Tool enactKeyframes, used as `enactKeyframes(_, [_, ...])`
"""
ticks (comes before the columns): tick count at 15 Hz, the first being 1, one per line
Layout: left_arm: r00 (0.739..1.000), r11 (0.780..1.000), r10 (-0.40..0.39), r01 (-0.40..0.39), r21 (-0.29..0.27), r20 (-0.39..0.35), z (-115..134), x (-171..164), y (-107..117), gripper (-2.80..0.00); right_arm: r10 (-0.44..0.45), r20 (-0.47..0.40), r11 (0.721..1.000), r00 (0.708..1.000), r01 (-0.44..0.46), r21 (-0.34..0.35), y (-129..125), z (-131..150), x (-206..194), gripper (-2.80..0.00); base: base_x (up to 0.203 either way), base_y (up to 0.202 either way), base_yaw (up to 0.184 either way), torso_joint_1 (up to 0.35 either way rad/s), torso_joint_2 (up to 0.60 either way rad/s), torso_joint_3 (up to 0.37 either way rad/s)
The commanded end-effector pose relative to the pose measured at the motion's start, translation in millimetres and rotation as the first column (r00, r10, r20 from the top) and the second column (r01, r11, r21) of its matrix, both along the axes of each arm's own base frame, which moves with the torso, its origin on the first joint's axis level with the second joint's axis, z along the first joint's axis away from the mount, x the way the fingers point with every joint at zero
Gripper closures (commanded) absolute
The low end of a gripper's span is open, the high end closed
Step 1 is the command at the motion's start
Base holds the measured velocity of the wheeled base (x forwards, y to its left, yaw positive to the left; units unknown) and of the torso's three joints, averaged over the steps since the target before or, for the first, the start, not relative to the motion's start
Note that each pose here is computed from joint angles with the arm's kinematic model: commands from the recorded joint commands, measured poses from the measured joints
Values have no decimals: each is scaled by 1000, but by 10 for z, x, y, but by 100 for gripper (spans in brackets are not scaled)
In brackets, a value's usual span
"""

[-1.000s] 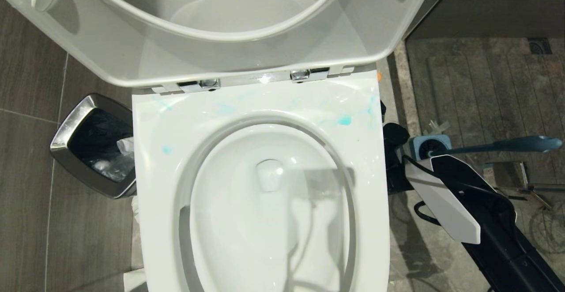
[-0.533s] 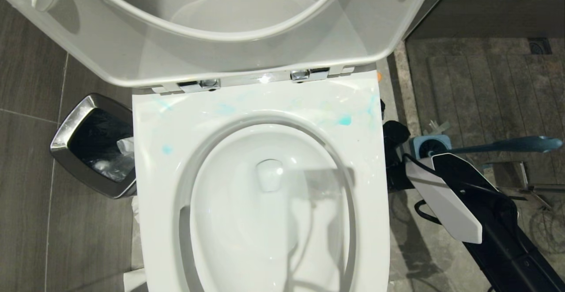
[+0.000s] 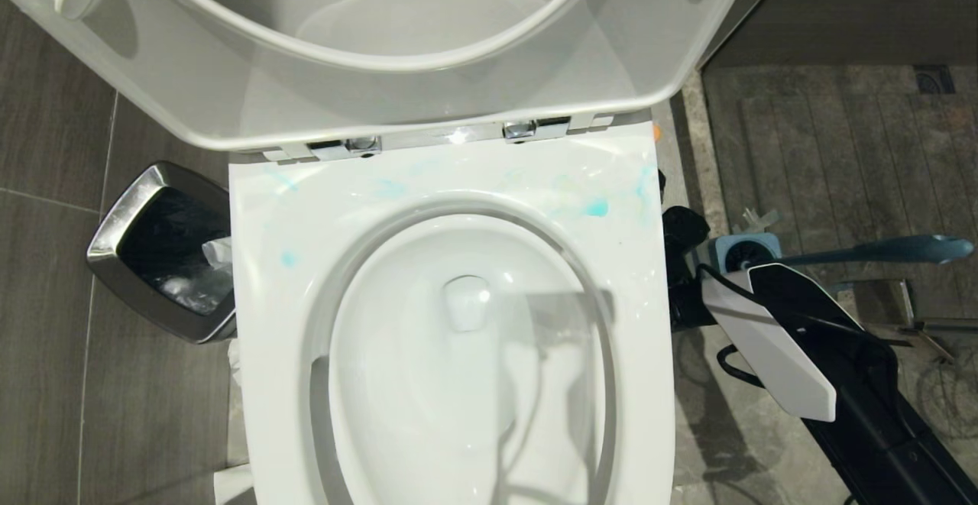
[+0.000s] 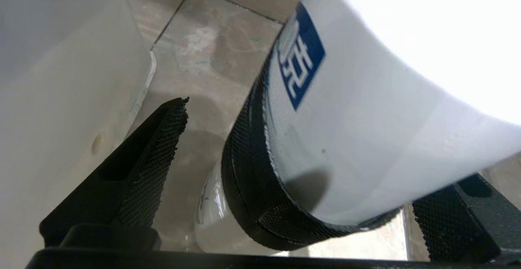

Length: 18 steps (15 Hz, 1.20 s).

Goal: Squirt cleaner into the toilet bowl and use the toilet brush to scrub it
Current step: Pour in the cleaning agent

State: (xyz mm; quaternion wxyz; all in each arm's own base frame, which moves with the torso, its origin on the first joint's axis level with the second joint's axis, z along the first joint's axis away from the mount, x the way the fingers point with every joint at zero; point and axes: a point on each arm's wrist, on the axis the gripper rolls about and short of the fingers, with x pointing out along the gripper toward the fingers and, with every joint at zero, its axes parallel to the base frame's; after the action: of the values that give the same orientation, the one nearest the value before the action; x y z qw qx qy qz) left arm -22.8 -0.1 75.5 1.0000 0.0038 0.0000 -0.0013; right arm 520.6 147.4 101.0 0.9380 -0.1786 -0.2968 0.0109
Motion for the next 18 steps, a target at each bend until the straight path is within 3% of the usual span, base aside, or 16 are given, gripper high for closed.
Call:
enactKeyframes(1, [1000,1000,0,0,0,-1,-2,1,0,0,-1,7,1000,1000,1,1,0,12,-6,-280,0,0,0,0,0,0])
enactKeyframes(2, [1000,1000,-1,1,0,-1,0,1,0,0,-1,7,1000,1000,1,1,0,15,-7,-205,0,0,0,0,0,0])
enactKeyframes(3, [1000,1000,-1,1,0,0,0,0,0,0,-3,9,1000,1000,3,0,0,21,-8,0,0,0,0,0,0,0])
enactKeyframes(13, [1000,1000,0,0,0,0,0,0,0,0,-5,31,1000,1000,5,10,-1,169,-40,0,0,0,0,0,0,0])
enactKeyframes(18, [1000,1000,-1,1,0,-1,-4,1,0,0,-12,55,1000,998,11,23,-24,489,-144,0,0,0,0,0,0,0])
